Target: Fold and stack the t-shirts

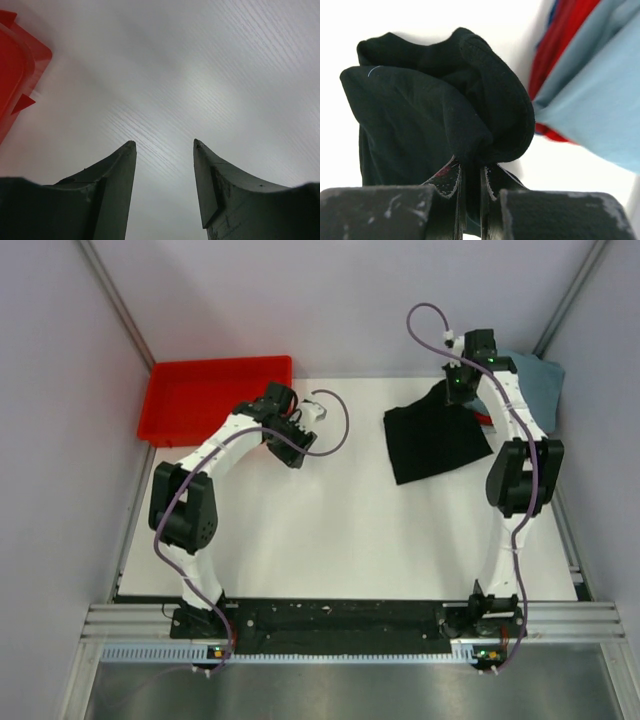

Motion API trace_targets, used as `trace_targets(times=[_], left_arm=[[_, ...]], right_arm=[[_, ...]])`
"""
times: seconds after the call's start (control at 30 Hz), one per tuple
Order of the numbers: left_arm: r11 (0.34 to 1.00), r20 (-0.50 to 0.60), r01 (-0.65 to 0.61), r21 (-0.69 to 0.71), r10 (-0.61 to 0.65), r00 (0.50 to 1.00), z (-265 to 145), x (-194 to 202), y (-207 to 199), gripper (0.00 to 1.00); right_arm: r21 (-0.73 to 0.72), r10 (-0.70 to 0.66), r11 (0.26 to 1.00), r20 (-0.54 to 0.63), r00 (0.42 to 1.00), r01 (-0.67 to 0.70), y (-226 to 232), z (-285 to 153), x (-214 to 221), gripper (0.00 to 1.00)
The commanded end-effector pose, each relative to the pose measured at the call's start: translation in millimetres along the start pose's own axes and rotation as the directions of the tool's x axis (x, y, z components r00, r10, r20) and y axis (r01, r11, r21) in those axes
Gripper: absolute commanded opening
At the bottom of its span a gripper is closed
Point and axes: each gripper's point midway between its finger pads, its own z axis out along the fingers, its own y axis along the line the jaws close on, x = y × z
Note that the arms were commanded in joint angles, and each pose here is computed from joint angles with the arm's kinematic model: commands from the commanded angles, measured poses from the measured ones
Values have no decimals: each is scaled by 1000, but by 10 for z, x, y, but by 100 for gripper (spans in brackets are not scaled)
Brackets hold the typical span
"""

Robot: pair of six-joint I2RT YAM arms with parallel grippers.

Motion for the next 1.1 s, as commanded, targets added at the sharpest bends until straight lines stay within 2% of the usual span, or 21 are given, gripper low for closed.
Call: trace_targets(times=[0.0,0.1,0.37,0.73,1.07], left_arm=[[1000,11,-30,-8,30,999,-94,-27,-4,54],[1000,-7,-28,-5,28,1000,-74,4,3,55],[1000,-38,-29,-1,29,999,35,57,22,54],[1000,-64,-29,7,29,997,115,113,29,55],[1000,-78,-25,13,26,997,141,159,17,55]], right_arm=[[205,-59,978,58,997,46,-500,-104,-388,0],[273,-45,962,111,993,13,-715,-157,-605,0],[334,-18,939,288,958,-82,-1044,-437,-1099,0],[402,-148,915,390,909,-23,-1115,-1053,-1493,0],[488,-233,873,394,889,13,-1334,-1380,-1597,0]])
